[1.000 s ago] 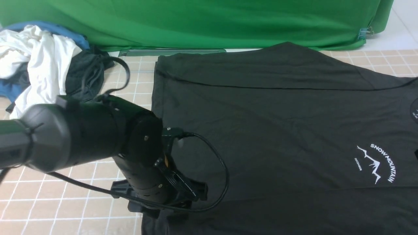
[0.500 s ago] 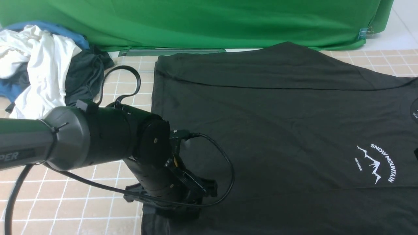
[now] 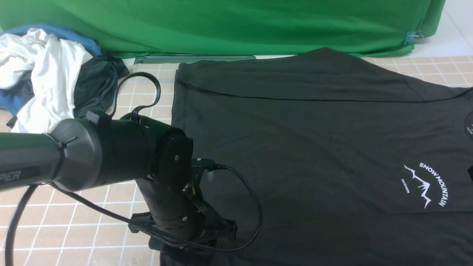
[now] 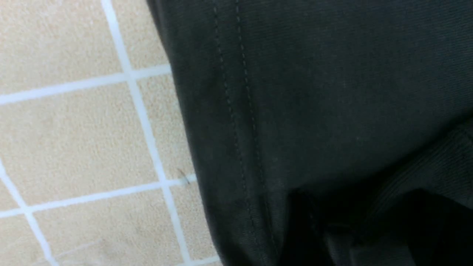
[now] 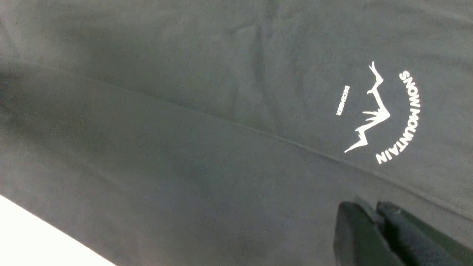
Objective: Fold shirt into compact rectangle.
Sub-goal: 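Grasp the left edge of the dark T-shirt lying flat on the table, then fold the left side of the black T-shirt inward over its body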
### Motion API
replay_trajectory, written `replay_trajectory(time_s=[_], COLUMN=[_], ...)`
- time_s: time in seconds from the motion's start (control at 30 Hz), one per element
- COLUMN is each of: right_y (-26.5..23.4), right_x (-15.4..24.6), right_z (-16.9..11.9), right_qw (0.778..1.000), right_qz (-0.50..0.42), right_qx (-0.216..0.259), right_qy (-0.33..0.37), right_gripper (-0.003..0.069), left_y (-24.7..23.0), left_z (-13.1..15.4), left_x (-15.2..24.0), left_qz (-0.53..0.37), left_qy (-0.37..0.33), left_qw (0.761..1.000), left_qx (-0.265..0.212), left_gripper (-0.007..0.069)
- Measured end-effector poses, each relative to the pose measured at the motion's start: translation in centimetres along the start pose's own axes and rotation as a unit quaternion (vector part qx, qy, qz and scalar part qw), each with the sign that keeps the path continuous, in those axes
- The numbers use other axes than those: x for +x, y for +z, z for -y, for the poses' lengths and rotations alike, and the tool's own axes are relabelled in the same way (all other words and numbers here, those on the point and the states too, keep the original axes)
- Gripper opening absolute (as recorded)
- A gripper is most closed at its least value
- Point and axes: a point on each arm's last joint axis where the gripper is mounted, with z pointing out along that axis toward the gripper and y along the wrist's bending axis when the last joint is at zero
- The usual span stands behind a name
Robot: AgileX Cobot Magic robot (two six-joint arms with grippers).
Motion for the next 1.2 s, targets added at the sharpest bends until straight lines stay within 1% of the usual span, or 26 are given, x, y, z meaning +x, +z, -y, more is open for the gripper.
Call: replay_trajectory(time_s=[0.27,0.33,0.37,0.5,0.53,0.57,0.67,0.77,0.9,1.0,1.2], right_y=[0.0,0.0,0.0,0.0,0.0,0.0,0.0,0.0,0.0,0.0,0.0], right_x=[0.0,0.0,0.0,0.0,0.0,0.0,0.0,0.0,0.0,0.0,0.0], right_z=[0.0,0.0,0.0,0.0,0.0,0.0,0.0,0.0,0.0,0.0,0.0], right_qw=[1.000,1.000,1.000,1.000,1.000,1.000,1.000,1.000,1.000,1.000,1.000], right_qz=[0.000,0.000,0.000,0.000,0.000,0.000,0.000,0.001,0.001,0.001,0.002], right_qx=[0.000,0.000,0.000,0.000,0.000,0.000,0.000,0.000,0.000,0.000,0.000], right_qy=[0.000,0.000,0.000,0.000,0.000,0.000,0.000,0.000,0.000,0.000,0.000], right_gripper=[0.0101,0.0102,0.0102,0.0104,0.0104,0.0104,0.0104,0.0104,0.0104,0.0104,0.0109], left_y=[0.9,0.9,0.9,0.7,0.5,0.4,-0.7,-3.5,-6.4,-7.6,-11.4], left_z=[0.2,0.2,0.3,0.5,0.6,0.7,0.9,1.2,0.7,0.1,-2.4], left_x=[-0.3,-0.3,-0.3,-0.5,-0.6,-0.6,-0.9,-1.6,-3.0,-4.0,-6.6], left_qz=[-0.018,-0.019,-0.017,-0.012,-0.009,-0.007,0.004,0.027,0.048,0.063,0.123], left_qy=[0.011,0.012,0.012,0.004,0.004,0.005,0.009,0.009,-0.004,-0.016,-0.057], left_qw=[1.000,1.000,1.000,1.000,1.000,1.000,1.000,0.999,0.998,0.996,0.988], left_qx=[0.005,0.004,0.005,0.018,0.020,0.021,0.027,0.041,0.052,0.056,0.069], left_gripper=[0.0351,0.0303,0.0267,0.0076,0.0045,0.0035,0.0031,0.0031,0.0031,0.0031,0.0031])
